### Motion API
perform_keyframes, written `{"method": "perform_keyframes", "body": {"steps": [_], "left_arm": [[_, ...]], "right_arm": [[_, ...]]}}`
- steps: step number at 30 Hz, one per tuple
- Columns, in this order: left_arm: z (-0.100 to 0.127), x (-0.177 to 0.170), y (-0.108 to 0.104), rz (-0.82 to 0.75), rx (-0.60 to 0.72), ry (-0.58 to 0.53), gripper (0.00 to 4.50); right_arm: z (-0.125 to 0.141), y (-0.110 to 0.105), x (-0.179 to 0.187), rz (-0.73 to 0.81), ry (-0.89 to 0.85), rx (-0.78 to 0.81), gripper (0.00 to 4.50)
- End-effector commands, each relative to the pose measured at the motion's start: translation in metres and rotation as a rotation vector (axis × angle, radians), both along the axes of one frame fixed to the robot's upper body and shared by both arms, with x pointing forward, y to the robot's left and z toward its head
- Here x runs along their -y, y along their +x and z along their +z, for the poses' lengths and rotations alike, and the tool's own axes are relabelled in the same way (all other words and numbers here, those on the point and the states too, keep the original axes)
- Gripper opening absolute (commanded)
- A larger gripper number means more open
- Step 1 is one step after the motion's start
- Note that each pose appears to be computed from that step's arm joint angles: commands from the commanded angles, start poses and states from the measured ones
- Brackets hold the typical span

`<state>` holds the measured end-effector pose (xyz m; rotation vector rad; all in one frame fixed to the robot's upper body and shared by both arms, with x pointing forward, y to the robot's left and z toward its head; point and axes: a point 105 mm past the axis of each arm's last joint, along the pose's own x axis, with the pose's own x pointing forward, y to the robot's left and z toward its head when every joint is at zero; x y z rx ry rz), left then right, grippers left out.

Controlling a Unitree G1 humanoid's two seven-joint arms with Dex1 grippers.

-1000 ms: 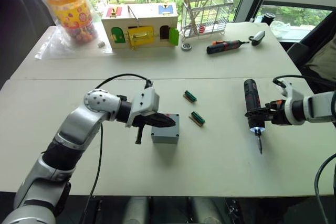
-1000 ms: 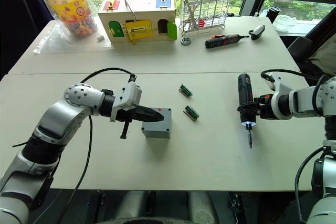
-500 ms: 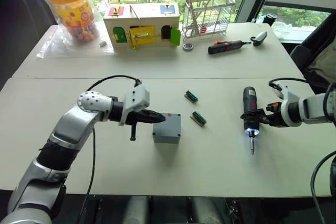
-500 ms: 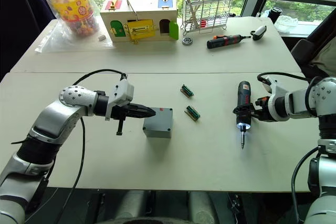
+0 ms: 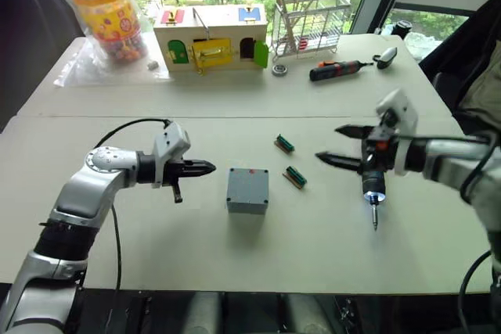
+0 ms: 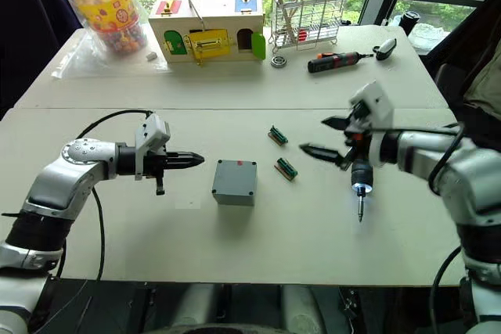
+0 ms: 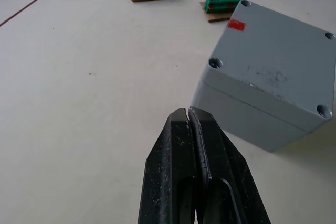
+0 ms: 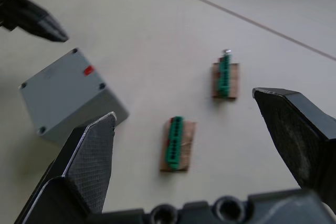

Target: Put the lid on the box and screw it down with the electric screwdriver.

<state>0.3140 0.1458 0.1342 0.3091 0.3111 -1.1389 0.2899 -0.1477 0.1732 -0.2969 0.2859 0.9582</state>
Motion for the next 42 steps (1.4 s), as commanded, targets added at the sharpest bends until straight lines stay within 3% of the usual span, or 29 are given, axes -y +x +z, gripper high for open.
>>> {"method": "perform_keyframes", "body": {"steps": [1, 5, 12, 22, 27, 30, 35, 39, 42], "left_arm": [[-0.004, 0.002, 0.000, 0.018, 0.033, 0.035, 0.00], [-0.015, 0.005, -0.004, 0.014, 0.005, 0.039, 0.00], [-0.012, 0.025, -0.011, -0.051, -0.014, 0.013, 0.00], [-0.003, 0.049, 0.016, -0.089, 0.054, -0.024, 0.00], [-0.002, 0.046, 0.033, -0.086, 0.099, 0.021, 0.00], [-0.013, 0.023, 0.036, -0.062, 0.115, 0.143, 0.00], [-0.019, 0.004, 0.022, -0.047, 0.045, 0.136, 0.00], [-0.027, 0.006, -0.008, -0.115, -0.059, 0.109, 0.00], [-0.028, 0.015, -0.015, -0.122, -0.076, 0.078, 0.00]], "right_arm": [[-0.016, -0.030, -0.036, 0.182, 0.010, -0.009, 4.48], [-0.037, -0.046, -0.054, 0.266, 0.027, -0.103, 4.48], [-0.055, -0.054, -0.070, 0.318, 0.019, -0.175, 4.48], [-0.053, -0.063, -0.091, 0.351, 0.094, -0.234, 4.48], [-0.050, -0.066, -0.089, 0.334, 0.090, -0.228, 4.48], [-0.044, -0.055, -0.070, 0.279, 0.031, -0.166, 4.48], [-0.042, -0.034, -0.049, 0.217, -0.061, -0.071, 4.48], [-0.046, -0.019, -0.049, 0.212, -0.085, -0.024, 4.48], [-0.050, -0.012, -0.055, 0.228, -0.086, -0.001, 4.48]]}}
